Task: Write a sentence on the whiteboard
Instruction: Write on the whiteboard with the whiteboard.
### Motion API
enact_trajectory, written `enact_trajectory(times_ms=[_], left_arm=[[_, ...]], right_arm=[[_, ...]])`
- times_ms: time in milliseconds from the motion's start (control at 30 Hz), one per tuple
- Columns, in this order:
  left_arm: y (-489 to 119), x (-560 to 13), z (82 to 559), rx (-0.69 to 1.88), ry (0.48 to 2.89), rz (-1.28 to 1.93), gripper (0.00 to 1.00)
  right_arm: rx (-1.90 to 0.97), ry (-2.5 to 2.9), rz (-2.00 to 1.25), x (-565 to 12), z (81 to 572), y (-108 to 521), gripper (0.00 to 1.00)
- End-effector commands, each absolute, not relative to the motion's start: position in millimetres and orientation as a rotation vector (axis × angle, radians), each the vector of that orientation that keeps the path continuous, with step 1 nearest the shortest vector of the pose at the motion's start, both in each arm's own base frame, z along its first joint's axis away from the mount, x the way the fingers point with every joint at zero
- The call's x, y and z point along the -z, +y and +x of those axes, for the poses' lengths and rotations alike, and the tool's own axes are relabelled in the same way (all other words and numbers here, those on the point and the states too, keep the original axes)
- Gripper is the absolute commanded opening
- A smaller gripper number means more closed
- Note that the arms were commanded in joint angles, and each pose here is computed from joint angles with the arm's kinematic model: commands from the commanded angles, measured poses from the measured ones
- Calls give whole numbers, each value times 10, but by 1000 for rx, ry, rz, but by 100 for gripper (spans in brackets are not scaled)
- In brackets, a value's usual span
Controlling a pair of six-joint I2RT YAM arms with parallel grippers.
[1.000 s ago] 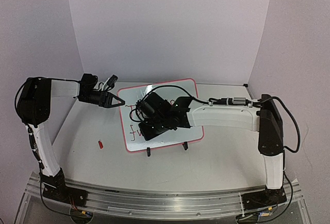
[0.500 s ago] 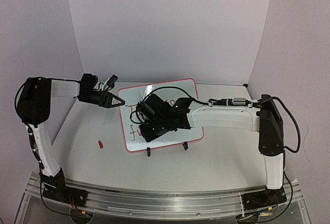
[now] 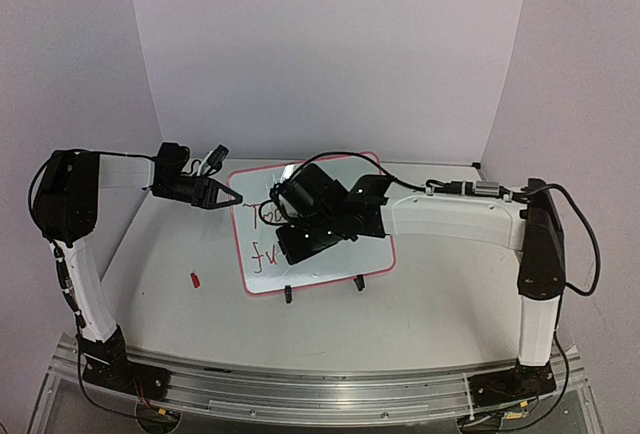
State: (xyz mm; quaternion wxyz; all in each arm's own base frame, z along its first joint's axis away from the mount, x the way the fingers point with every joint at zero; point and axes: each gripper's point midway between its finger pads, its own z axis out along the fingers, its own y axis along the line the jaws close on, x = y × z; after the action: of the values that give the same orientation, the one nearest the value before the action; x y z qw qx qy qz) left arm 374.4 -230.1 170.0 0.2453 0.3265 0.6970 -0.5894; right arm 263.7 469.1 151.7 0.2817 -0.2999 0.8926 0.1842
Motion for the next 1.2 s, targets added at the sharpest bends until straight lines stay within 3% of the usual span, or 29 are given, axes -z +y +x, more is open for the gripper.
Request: enact_trajectory(times_ms=[0,600,1167], left_arm=[[-2418,-1483,3744,1512,1931,973,0],[-2411,-1445,3748,1510,1945,966,0],[-2409,-1457,3754,1504,1945,967,0]], right_arm=[[-578,2322,-764,-1878,2635,4704,0],[-469,2295,-694,-1778,3035,4709,0],[-417,2375,-686,-1453,3006,4571,0]])
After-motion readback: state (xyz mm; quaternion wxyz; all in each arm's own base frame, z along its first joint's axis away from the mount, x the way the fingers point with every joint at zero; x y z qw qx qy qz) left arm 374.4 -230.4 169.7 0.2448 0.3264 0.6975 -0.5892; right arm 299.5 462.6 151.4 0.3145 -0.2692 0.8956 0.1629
